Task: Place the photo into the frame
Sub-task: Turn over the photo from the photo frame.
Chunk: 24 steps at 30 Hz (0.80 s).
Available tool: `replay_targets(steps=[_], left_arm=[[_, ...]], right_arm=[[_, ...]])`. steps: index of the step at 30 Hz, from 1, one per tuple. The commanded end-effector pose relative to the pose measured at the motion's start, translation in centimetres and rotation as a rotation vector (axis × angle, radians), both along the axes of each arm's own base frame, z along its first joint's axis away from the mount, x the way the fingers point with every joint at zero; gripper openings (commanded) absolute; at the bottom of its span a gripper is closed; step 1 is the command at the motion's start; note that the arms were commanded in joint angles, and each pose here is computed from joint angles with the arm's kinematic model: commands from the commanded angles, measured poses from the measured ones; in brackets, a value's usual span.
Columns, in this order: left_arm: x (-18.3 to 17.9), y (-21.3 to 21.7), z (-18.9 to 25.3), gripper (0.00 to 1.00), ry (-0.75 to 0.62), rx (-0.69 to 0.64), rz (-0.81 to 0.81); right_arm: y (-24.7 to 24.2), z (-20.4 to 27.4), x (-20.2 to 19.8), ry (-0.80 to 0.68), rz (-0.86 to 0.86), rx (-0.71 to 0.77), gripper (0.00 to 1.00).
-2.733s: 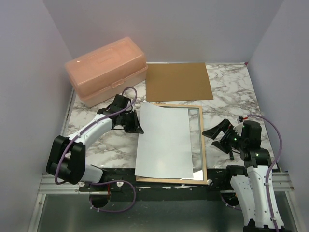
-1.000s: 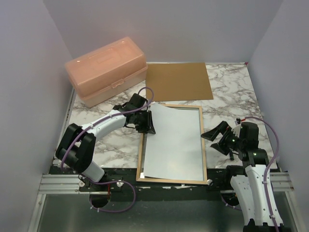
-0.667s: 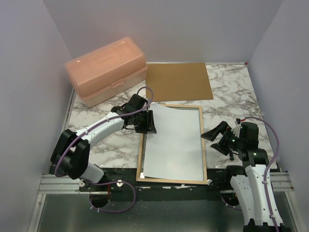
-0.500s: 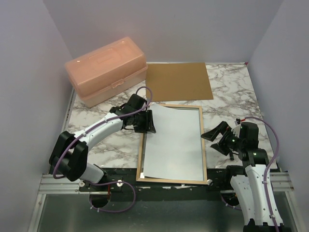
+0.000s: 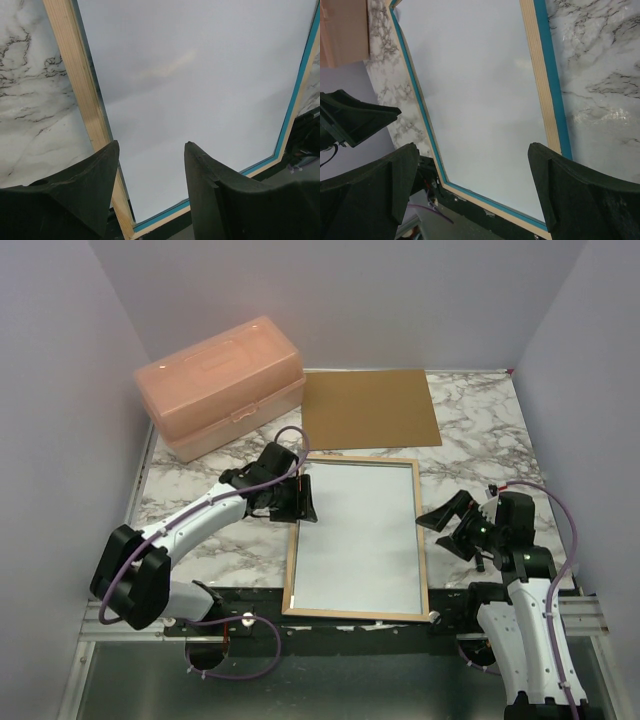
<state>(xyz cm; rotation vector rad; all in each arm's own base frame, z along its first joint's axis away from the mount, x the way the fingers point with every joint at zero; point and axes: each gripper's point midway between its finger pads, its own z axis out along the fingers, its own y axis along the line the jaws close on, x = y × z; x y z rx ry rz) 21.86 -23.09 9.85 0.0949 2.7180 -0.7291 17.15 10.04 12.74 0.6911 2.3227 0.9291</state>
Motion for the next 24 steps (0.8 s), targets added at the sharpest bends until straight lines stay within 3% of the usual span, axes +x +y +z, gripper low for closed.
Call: replay_targets(steps=[1, 12, 24], left_arm=[[-0.8, 1.1, -0.5, 0.57, -0.017, 0.027, -0.003], [-2.9, 3.5, -4.0, 0.61, 0.044, 0.062, 0.037], [-5.0, 3.5, -7.9, 0.64, 0.178, -0.011, 0.069]], right_arm=[[0.0, -0.5, 0.0, -0.001, 0.021, -0.015, 1.0], [-1.4, -5.4, -0.7, 0.168, -0.017, -0.092, 1.0], [-1.0, -8.9, -2.0, 0.275, -0.004, -0.069, 0.98]])
